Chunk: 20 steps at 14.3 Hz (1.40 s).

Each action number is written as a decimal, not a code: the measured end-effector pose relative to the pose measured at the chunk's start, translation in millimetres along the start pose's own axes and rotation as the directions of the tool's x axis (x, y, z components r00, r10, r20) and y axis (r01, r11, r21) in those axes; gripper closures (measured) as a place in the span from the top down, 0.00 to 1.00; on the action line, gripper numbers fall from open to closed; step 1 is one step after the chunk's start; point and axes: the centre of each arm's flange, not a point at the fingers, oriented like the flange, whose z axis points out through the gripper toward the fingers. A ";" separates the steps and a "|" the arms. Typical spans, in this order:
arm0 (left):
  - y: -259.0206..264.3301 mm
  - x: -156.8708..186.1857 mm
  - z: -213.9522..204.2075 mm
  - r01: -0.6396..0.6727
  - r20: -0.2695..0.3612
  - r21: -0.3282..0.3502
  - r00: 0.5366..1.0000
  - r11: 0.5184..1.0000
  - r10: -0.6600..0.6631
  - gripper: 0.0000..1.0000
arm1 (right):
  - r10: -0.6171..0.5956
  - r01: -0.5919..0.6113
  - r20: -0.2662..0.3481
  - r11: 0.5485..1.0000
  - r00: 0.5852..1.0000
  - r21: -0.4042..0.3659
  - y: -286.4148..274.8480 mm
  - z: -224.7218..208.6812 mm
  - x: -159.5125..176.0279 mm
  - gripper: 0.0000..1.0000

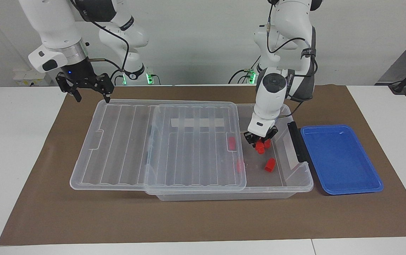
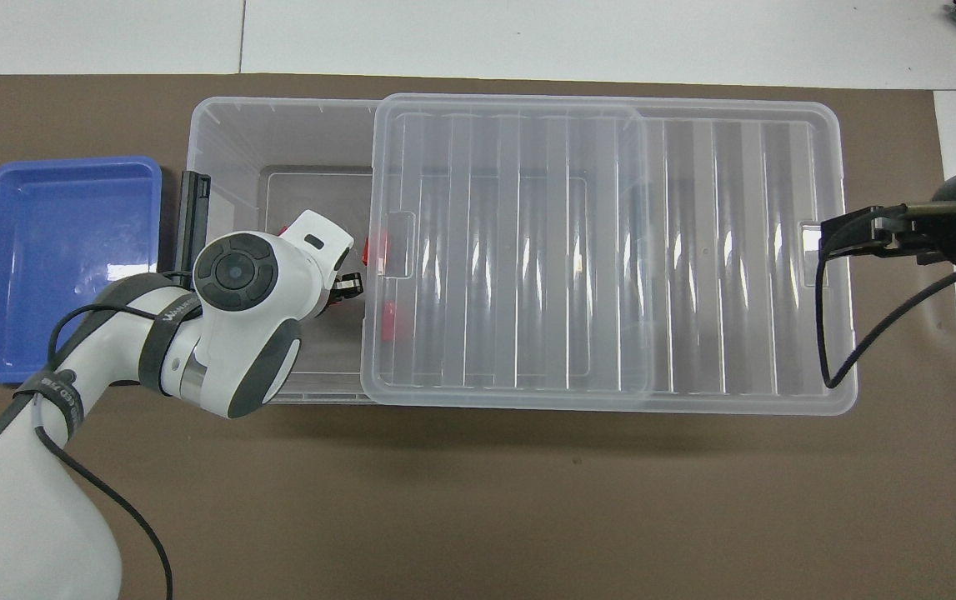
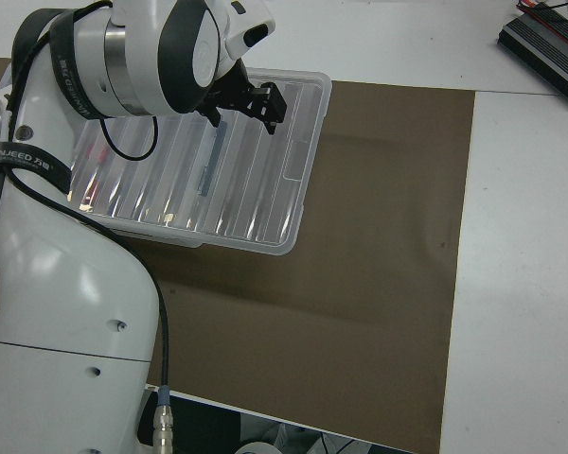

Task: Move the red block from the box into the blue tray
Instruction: 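Grasp a red block with the left gripper and lift it, then carry the red block to the blue tray and lower it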

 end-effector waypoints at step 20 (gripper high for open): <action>-300.3 83.7 -8.0 -0.319 -0.048 -0.038 0.947 0.947 0.317 0.35 | 0.000 0.000 0.000 1.000 1.000 0.000 0.0 0.0 0.0 1.00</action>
